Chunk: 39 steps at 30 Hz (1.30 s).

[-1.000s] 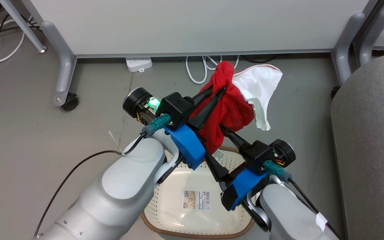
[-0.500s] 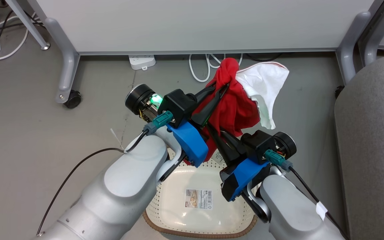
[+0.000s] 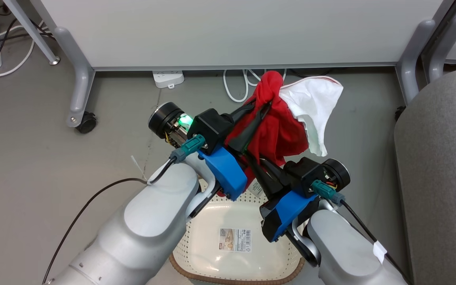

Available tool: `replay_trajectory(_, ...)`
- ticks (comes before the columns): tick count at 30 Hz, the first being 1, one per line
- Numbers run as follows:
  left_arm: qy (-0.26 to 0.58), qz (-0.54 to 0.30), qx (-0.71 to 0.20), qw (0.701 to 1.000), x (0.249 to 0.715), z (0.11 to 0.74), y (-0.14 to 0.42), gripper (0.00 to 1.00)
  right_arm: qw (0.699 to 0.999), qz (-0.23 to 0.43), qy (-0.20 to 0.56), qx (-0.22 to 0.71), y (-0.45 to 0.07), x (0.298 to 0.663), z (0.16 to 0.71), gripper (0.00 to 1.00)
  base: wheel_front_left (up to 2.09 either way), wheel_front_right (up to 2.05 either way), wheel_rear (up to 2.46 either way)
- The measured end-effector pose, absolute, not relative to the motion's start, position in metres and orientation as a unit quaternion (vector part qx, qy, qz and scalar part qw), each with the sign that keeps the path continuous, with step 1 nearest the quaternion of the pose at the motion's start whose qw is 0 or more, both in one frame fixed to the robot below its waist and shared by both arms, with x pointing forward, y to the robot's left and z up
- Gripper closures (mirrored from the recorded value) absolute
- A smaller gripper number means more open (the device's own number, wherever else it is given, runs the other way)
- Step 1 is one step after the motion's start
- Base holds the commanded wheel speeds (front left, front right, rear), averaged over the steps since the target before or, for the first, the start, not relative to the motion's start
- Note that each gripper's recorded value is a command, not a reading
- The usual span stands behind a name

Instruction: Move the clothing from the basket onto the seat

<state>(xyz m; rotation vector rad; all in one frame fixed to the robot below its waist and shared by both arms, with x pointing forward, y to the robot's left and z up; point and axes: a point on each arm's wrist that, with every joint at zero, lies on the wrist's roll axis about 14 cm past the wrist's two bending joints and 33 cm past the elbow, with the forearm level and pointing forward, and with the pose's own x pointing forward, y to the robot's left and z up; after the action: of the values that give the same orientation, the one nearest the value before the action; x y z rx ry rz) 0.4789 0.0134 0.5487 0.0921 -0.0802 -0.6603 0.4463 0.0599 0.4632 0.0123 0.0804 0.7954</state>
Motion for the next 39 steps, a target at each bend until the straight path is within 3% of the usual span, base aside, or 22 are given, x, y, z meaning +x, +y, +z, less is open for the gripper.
replay_trajectory(13,-0.039,-0.32,0.044,0.946,0.481,0.547,0.015,0.0,0.922,0.383,0.045,0.007,0.057,0.446,0.459,1.0,0.0,0.0,0.0)
replay_trajectory(23,-0.032,-0.332,0.039,0.942,0.49,0.534,0.004,0.0,0.938,0.344,0.044,0.014,0.032,0.463,0.456,1.0,0.0,0.0,0.0)
replay_trajectory(29,-0.029,-0.358,0.031,0.933,0.495,0.525,-0.016,0.0,0.957,0.287,0.035,0.017,-0.008,0.482,0.459,1.0,0.0,0.0,0.0)
replay_trajectory(39,-0.026,-0.438,0.009,0.899,0.486,0.508,-0.08,0.0,0.99,0.139,0.01,0.02,-0.115,0.504,0.474,1.0,0.0,0.0,0.0)
